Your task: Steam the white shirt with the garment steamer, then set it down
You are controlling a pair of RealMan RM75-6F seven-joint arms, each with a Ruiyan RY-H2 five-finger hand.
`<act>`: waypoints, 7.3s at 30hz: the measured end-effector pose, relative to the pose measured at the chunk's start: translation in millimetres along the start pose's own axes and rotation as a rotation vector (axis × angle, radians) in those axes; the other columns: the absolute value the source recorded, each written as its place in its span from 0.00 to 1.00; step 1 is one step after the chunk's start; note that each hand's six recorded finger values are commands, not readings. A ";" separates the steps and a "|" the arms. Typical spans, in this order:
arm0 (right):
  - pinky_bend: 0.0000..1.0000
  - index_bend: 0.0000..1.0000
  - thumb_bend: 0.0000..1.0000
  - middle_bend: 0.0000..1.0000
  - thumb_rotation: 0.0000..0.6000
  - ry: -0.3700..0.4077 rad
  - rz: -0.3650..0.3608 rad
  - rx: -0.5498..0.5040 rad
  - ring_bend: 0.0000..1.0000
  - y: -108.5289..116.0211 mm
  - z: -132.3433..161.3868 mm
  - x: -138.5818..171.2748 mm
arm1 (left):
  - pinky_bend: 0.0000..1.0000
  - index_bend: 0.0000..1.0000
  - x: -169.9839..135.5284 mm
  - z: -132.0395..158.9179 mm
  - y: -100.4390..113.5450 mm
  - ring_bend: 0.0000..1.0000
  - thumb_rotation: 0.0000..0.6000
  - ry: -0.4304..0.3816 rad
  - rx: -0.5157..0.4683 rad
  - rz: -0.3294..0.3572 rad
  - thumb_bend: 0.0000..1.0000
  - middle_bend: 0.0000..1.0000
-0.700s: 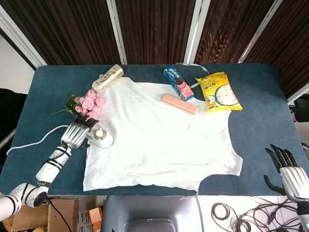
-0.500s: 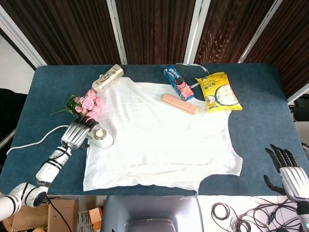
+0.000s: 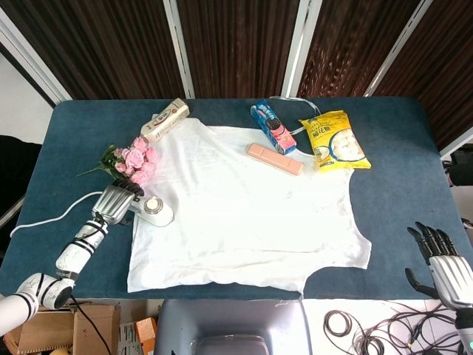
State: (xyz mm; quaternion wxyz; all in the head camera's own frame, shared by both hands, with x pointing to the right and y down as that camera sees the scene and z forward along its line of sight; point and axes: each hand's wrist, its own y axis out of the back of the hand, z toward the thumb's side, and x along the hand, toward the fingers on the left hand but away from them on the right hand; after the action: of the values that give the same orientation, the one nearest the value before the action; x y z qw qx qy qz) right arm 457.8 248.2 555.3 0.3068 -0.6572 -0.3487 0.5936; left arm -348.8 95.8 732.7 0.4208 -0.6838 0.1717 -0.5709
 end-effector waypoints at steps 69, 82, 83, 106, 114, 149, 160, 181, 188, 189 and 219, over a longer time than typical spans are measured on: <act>0.00 0.00 0.36 0.00 1.00 -0.035 0.020 0.009 0.00 -0.1 -9.2 5.8 | 0.69 0.90 10.1 26.3 -11.8 0.78 1.00 -0.164 -0.123 0.108 0.46 0.75; 0.00 0.00 0.36 0.00 1.00 -0.031 0.035 0.019 0.00 -4.2 -7.1 4.3 | 0.73 0.91 -1.8 13.7 -0.2 0.83 1.00 -0.094 -0.719 -0.002 0.48 0.79; 0.00 0.00 0.36 0.00 1.00 -0.031 0.037 0.019 0.00 -4.6 -6.9 4.1 | 0.73 0.91 -3.2 12.1 2.5 0.83 1.00 -0.089 -0.754 -0.007 0.48 0.79; 0.00 0.00 0.36 0.00 1.00 -0.007 0.079 0.007 0.00 -8.1 -5.2 0.2 | 0.73 0.91 35.0 74.5 33.2 0.83 1.00 0.098 -0.889 -0.186 0.48 0.79; 0.00 0.00 0.36 0.00 1.00 -0.001 0.096 0.005 0.00 -9.9 -5.6 0.6 | 0.74 0.92 49.1 115.8 35.8 0.84 1.00 0.143 -0.830 -0.256 0.50 0.79; 0.00 0.00 0.36 0.00 1.00 0.000 0.098 0.010 0.00 -11.7 -5.1 2.0 | 0.76 0.93 63.6 45.4 23.6 0.85 1.00 0.524 -0.623 -0.235 0.51 0.80; 0.00 0.00 0.36 0.00 1.00 0.005 0.099 0.015 0.00 -12.9 -2.7 2.5 | 0.76 0.93 34.3 96.1 26.5 0.85 1.00 0.339 -0.622 -0.321 0.51 0.80; 0.00 0.00 0.36 0.00 1.00 0.013 0.088 0.005 0.00 -8.9 -3.4 6.3 | 0.76 0.93 13.1 123.3 16.9 0.85 1.00 0.300 -0.394 -0.273 0.51 0.80; 0.00 0.00 0.36 0.00 1.00 0.009 0.084 0.002 0.00 -7.6 -5.3 6.7 | 0.76 0.93 35.0 86.4 17.9 0.85 1.00 0.431 -0.439 -0.254 0.51 0.80; 0.00 0.00 0.36 0.00 1.00 0.009 0.084 0.002 0.00 -7.6 -5.4 6.7 | 0.76 0.93 37.4 81.3 17.5 0.85 1.00 0.447 -0.446 -0.253 0.51 0.80; 0.00 0.00 0.36 0.00 1.00 0.013 0.086 0.006 0.00 -8.8 -4.1 7.8 | 0.76 0.93 0.5 145.9 24.4 0.85 1.00 0.200 -0.486 -0.309 0.51 0.80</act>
State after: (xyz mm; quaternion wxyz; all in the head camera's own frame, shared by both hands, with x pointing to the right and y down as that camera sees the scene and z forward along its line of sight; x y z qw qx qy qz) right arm 461.5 259.7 558.5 0.2853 -0.6746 -0.3162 0.6029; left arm -207.7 136.5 715.1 0.1340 -0.7230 0.2380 -0.6345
